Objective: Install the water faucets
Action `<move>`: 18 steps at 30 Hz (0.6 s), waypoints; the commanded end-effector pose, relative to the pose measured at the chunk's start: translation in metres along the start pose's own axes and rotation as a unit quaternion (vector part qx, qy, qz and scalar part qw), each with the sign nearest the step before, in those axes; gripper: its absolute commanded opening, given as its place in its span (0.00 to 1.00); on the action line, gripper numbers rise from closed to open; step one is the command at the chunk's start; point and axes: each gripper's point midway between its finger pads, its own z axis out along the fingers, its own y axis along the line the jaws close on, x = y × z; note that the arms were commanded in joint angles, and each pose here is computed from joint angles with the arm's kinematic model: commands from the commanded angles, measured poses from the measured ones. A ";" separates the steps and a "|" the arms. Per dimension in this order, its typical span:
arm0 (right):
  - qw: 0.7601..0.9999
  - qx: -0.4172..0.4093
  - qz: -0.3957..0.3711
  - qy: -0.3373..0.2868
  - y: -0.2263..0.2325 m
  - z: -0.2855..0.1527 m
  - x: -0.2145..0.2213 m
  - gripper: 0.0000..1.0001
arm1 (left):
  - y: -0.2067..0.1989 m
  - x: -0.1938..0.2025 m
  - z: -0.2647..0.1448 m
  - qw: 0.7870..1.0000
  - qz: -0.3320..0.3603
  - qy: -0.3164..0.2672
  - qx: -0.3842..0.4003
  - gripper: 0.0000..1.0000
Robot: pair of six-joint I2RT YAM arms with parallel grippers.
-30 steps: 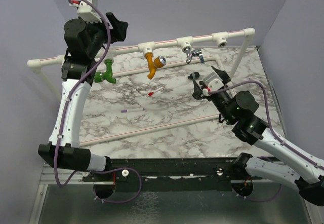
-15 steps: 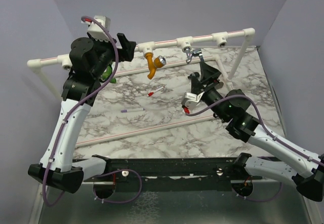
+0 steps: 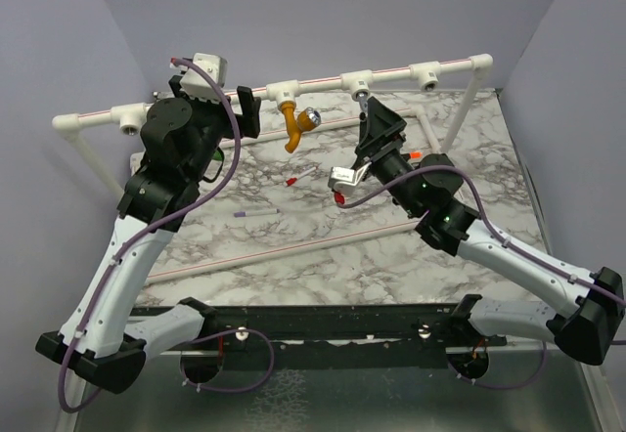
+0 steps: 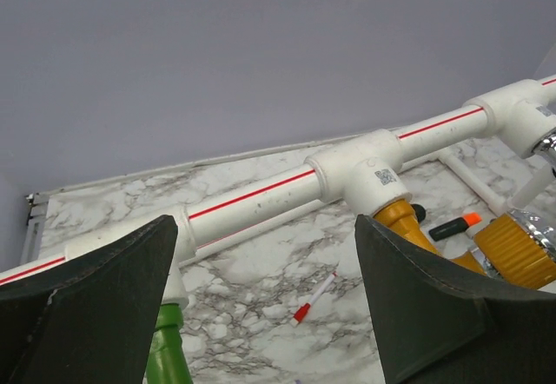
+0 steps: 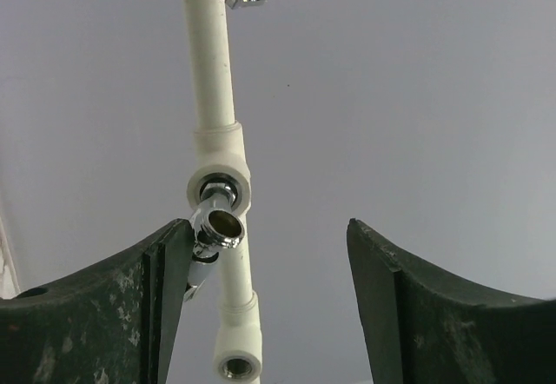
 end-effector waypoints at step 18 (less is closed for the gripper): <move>0.996 -0.014 0.020 0.086 0.012 0.014 0.027 0.49 | 0.001 0.001 -0.020 0.999 0.045 -0.005 -0.026 0.86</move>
